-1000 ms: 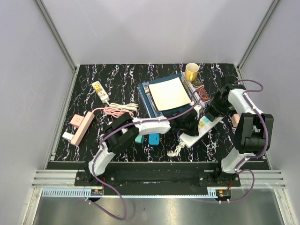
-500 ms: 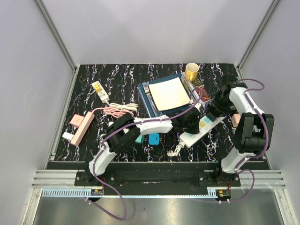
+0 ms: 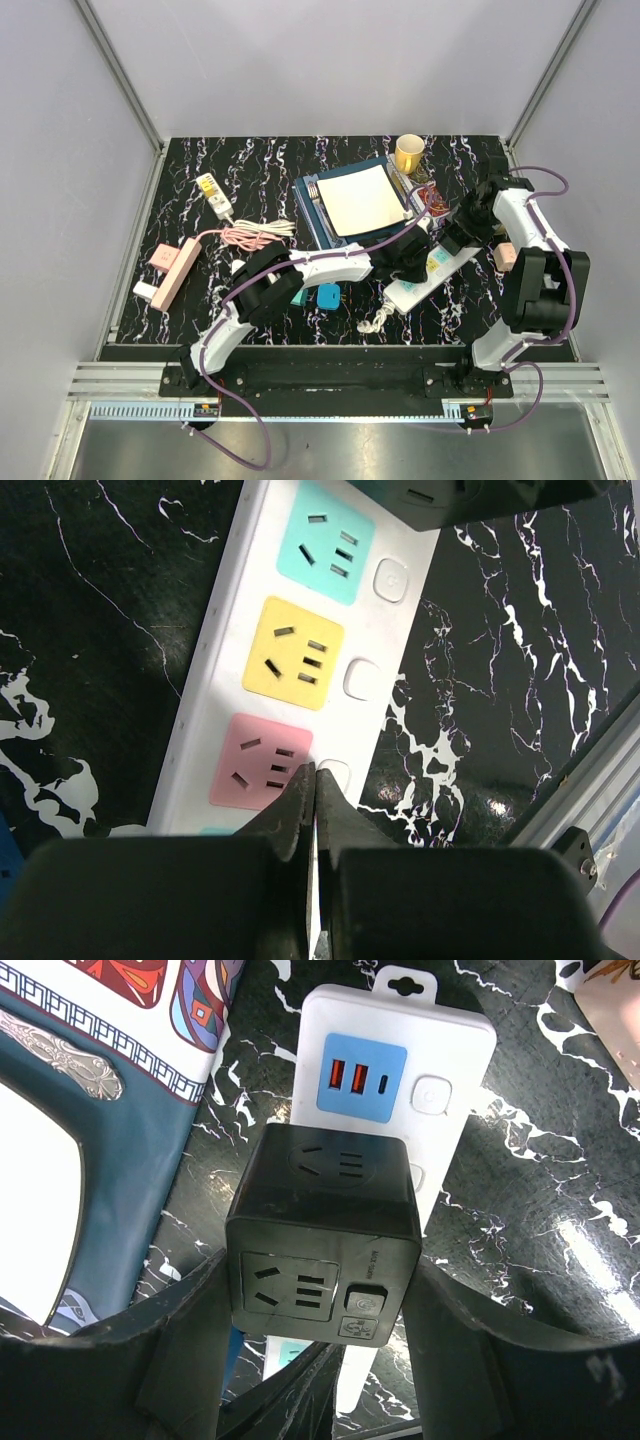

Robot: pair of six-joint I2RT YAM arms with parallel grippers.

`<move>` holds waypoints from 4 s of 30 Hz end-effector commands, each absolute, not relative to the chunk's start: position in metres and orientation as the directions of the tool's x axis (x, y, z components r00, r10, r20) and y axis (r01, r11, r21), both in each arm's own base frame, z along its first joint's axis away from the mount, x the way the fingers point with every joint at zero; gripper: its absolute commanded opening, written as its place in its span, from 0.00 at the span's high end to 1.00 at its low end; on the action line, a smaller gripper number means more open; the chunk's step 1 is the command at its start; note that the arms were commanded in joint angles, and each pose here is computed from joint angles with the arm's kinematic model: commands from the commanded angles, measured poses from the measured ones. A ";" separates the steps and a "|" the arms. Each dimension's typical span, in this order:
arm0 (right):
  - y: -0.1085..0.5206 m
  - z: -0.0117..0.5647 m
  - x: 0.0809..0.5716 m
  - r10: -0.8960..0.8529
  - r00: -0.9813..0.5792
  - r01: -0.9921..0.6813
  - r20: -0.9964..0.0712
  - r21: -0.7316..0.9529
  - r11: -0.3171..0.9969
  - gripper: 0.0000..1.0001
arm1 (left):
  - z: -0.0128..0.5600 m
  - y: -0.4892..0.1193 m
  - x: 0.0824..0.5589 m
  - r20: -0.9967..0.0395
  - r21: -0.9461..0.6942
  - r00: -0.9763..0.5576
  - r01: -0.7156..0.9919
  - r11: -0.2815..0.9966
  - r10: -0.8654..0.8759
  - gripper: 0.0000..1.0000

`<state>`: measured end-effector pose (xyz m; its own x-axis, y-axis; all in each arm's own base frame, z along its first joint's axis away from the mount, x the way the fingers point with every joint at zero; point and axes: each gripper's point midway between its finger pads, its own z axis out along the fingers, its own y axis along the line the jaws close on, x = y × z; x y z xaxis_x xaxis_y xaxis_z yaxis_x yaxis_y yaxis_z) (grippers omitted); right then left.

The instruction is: Pull the plug off the socket

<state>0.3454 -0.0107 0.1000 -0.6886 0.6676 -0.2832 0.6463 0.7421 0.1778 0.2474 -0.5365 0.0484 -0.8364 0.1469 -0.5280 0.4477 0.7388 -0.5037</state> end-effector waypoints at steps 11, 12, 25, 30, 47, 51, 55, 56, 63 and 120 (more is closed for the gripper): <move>-0.032 0.132 0.322 0.665 -0.655 0.678 -0.359 0.110 0.727 0.71 | 0.002 -0.476 0.229 -0.411 -0.312 -0.858 0.449 0.837 0.306 1.00; -0.034 0.137 0.317 0.664 -0.648 0.680 -0.372 0.108 0.725 0.70 | 0.023 -0.486 0.230 -0.444 -0.343 -0.839 0.483 0.806 0.315 1.00; -0.064 0.135 0.216 0.716 -0.605 0.793 -0.348 -0.188 0.579 0.69 | 0.222 -0.486 0.257 -0.720 -0.422 -0.671 0.625 0.657 0.177 0.70; -0.056 0.116 0.214 0.752 -0.567 0.820 -0.336 -0.143 0.555 0.59 | 0.244 -0.440 0.250 -0.753 -0.408 -0.651 0.576 0.708 0.095 0.32; -0.065 0.076 0.221 0.772 -0.542 0.841 -0.333 -0.221 0.494 0.31 | 0.226 -0.225 0.263 -0.780 -0.317 -0.593 0.095 0.944 -0.202 0.01; -0.068 0.087 0.232 0.759 -0.542 0.840 -0.361 -0.197 0.506 0.16 | 0.222 -0.176 0.264 -0.795 -0.273 -0.551 -0.048 0.961 -0.253 0.01; -0.067 0.098 0.239 0.751 -0.541 0.837 -0.379 -0.158 0.524 0.05 | 0.225 -0.146 0.256 -0.809 -0.272 -0.507 -0.127 0.954 -0.298 0.01; -0.067 0.102 0.237 0.744 -0.548 0.832 -0.381 -0.161 0.531 0.02 | 0.222 -0.139 0.256 -0.811 -0.264 -0.500 -0.151 0.953 -0.304 0.01; -0.057 0.143 0.247 0.712 -0.560 0.793 -0.425 -0.025 0.609 0.00 | 0.211 -0.122 0.244 -0.795 -0.248 -0.521 -0.186 0.951 -0.310 0.01; 0.286 0.229 0.409 0.308 -0.747 -0.255 -0.590 0.681 0.687 0.16 | 0.080 0.029 0.491 -0.558 0.042 -0.688 -0.583 0.812 -0.465 0.41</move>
<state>0.3673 0.2529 0.1917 -0.8152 0.2606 -0.5172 -0.1637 0.7529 0.6374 0.4772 0.0222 0.0734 -0.7035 -0.4780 -0.5258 -0.5891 0.8062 0.0553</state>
